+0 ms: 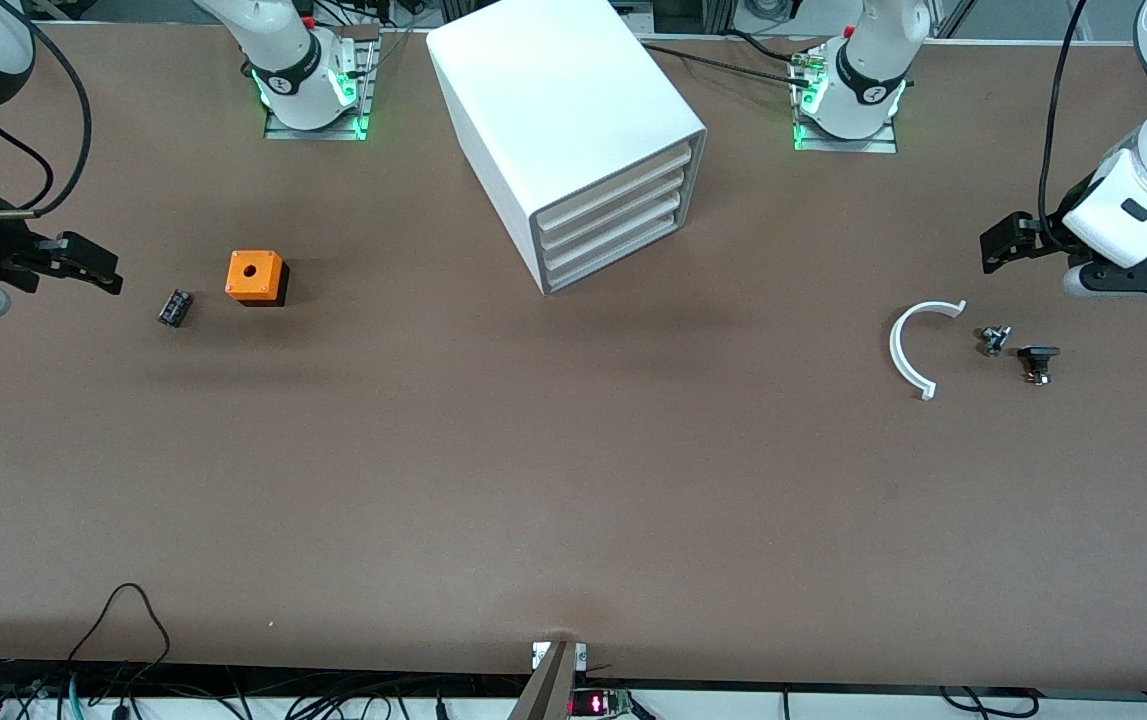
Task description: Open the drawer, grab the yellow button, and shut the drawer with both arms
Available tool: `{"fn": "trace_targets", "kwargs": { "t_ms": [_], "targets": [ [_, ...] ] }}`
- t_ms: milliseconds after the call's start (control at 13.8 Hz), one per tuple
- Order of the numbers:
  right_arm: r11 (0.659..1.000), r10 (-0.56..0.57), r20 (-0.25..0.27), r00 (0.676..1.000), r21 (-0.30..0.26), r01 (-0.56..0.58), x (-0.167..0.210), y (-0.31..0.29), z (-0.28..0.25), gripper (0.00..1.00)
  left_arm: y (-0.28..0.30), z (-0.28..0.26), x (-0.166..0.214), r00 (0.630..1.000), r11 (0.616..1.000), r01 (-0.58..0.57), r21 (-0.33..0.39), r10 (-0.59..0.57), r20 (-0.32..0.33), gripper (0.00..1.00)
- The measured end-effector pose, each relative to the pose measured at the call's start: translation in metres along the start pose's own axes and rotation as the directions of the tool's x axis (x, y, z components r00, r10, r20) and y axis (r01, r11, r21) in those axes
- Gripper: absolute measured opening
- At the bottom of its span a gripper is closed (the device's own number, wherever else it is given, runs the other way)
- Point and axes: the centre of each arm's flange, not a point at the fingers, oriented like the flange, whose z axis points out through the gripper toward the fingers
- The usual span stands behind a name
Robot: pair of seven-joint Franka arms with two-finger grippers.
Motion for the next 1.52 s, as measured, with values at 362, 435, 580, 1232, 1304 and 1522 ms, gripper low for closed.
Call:
{"fn": "trace_targets", "kwargs": {
  "t_ms": [362,435,580,1232,1304,1522],
  "targets": [
    [1.0,0.0,0.0,1.0,0.0,0.0,0.0,0.0,0.0,1.0,0.001,0.002,0.001,1.0,1.0,0.0,-0.005,0.0,0.005,1.0],
    [1.0,0.0,0.0,1.0,0.0,0.0,0.0,0.0,0.0,1.0,0.001,0.005,0.002,1.0,1.0,-0.002,-0.007,0.002,0.011,1.0],
    [1.0,0.0,0.0,1.0,0.0,0.0,0.0,0.0,0.0,1.0,0.006,0.018,0.007,0.999,0.999,0.002,-0.054,0.0,0.038,1.0],
    [1.0,-0.001,0.0,1.0,0.0,0.001,0.0,-0.001,0.0,1.0,0.122,0.152,-0.023,0.916,0.887,0.072,-0.456,0.122,0.383,1.0],
    [1.0,-0.001,0.0,1.0,0.0,0.001,0.0,-0.001,0.0,1.0,0.15,0.164,-0.032,0.909,0.886,0.042,-0.462,0.158,0.386,1.0],
    [1.0,-0.003,-0.001,1.0,0.0,0.003,0.0,-0.002,0.0,1.0,0.235,0.205,-0.069,0.883,0.847,0.018,-0.532,0.236,0.406,1.0]
  ]
}}
